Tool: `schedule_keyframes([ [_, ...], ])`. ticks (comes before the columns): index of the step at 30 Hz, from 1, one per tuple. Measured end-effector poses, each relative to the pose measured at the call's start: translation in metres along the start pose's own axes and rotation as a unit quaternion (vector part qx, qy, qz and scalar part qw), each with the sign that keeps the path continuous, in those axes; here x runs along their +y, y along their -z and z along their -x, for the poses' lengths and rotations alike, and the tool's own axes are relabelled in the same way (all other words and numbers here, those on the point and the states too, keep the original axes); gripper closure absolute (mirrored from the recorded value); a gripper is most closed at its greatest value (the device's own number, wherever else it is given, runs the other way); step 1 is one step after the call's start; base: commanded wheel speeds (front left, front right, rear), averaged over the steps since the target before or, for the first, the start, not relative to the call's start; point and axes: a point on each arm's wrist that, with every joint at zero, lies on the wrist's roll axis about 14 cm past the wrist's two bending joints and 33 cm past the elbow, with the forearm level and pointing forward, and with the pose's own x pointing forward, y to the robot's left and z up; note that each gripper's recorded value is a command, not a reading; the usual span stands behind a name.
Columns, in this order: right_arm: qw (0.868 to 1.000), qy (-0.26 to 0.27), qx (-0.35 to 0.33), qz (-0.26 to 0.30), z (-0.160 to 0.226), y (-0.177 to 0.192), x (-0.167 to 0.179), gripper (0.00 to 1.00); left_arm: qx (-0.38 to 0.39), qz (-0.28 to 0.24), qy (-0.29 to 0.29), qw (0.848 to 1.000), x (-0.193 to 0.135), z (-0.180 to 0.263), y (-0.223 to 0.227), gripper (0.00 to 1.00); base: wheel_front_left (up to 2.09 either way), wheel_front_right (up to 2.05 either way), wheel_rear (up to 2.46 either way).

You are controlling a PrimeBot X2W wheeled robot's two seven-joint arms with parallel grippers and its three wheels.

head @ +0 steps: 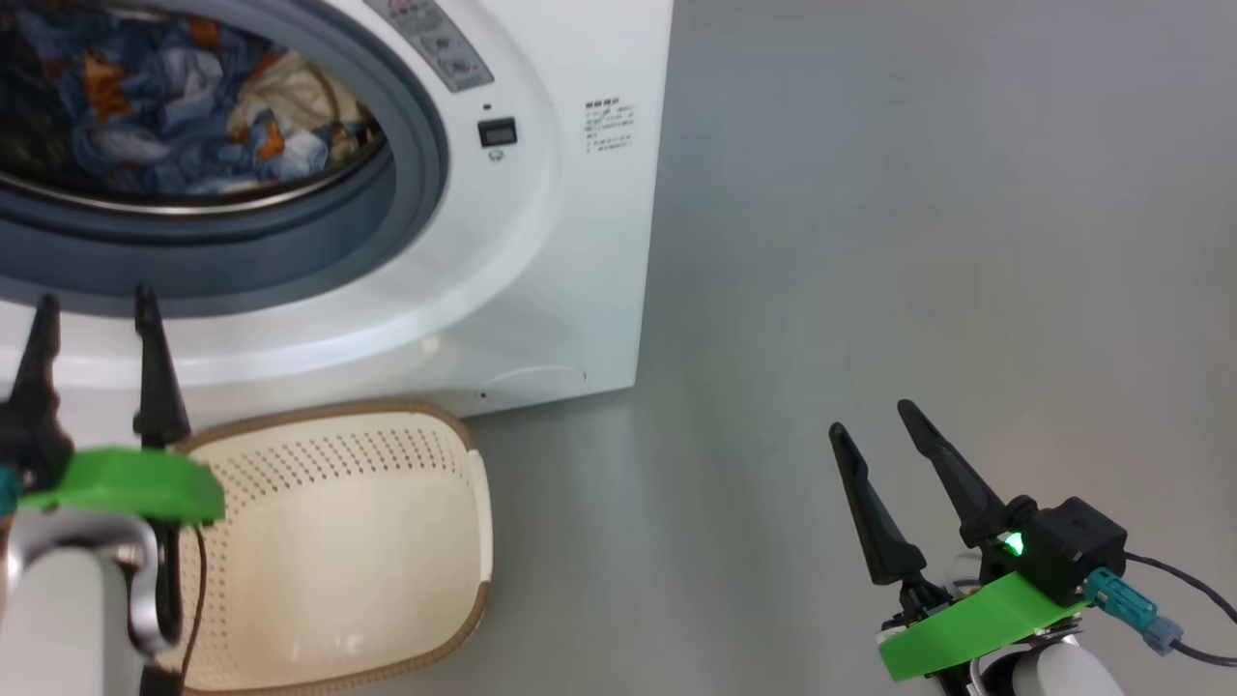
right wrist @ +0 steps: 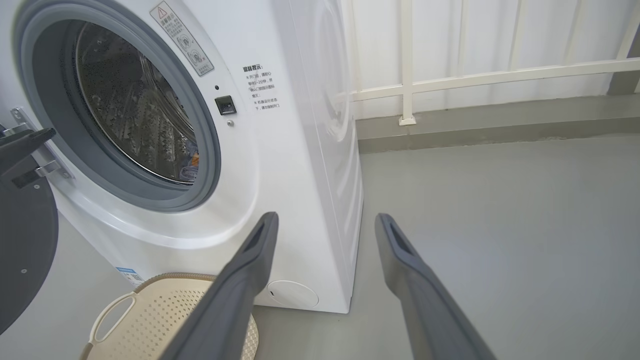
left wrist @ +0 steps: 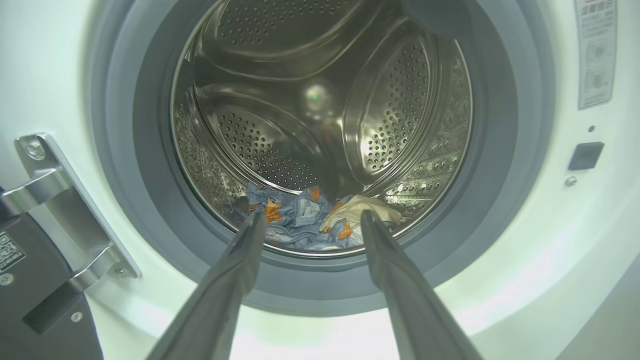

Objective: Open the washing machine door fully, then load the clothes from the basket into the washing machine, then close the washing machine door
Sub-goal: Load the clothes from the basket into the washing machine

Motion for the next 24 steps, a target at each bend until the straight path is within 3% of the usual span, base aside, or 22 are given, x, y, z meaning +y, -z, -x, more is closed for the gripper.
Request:
schedule_keyframes([
  [13, 0.999, -0.003, -0.032, -0.003, 0.026, -0.026, 0.012, 0.0, -0.007, 0.007, -0.035, 0.999, 0.025, 0.077, -0.011, 0.0, 0.0, 0.0, 0.0],
  [24, 0.998, -0.017, -0.055, 0.003, 0.035, -0.043, 0.023, 0.0, -0.005, 0.043, -0.063, 0.997, 0.024, 0.123, -0.016, 0.0, 0.0, 0.0, 0.0],
])
